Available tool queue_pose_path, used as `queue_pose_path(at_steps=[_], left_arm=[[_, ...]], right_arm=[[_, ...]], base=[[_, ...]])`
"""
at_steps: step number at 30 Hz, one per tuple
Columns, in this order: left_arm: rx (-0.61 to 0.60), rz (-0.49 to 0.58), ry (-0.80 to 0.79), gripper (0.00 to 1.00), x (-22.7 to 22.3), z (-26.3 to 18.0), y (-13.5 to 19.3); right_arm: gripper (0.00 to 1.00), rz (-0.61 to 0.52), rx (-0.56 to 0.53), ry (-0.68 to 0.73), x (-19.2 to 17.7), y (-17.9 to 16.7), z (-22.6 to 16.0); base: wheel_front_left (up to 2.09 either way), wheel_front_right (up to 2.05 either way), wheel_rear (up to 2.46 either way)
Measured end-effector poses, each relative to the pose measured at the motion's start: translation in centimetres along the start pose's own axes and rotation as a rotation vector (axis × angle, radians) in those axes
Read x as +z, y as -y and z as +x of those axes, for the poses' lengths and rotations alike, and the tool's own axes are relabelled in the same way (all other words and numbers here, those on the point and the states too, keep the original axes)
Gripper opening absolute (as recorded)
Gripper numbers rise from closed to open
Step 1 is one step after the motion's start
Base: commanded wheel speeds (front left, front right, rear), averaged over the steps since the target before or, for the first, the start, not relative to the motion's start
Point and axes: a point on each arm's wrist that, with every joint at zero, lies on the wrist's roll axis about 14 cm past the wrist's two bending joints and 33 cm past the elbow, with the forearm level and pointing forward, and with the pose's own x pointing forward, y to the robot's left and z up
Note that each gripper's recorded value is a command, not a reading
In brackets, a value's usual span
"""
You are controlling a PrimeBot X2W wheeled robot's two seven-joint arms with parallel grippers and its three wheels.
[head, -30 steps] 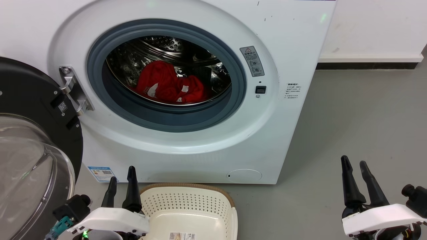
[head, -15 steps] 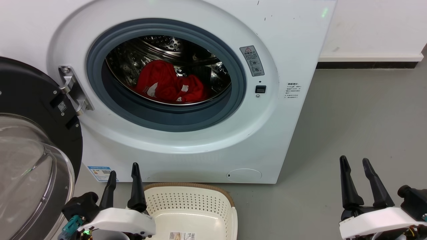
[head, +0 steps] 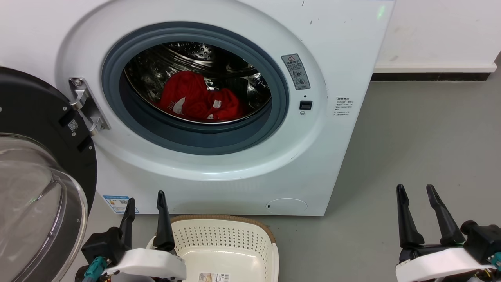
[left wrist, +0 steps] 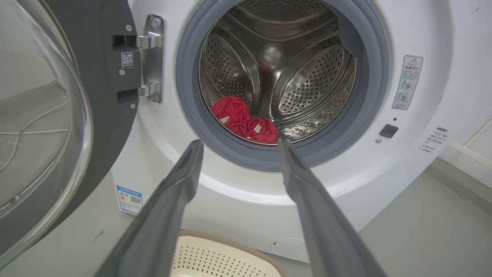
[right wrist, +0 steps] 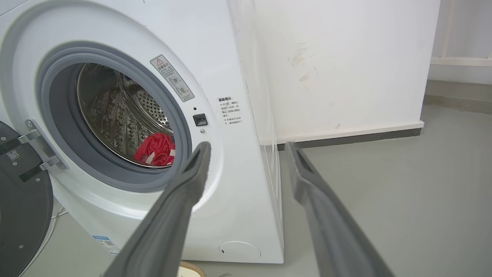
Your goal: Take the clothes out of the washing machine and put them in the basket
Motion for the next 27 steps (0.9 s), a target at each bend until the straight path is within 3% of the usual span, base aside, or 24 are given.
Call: queue_pose_path(at_steps=[27], left_arm=[[-0.035,0.214,0.080,1.00,0.9,-0.6,1.0]], right_arm=[[1.00,-0.222,0.070,0.044,0.8,-1.5,-0.3]], base=[[0.00,0.00,0.00]])
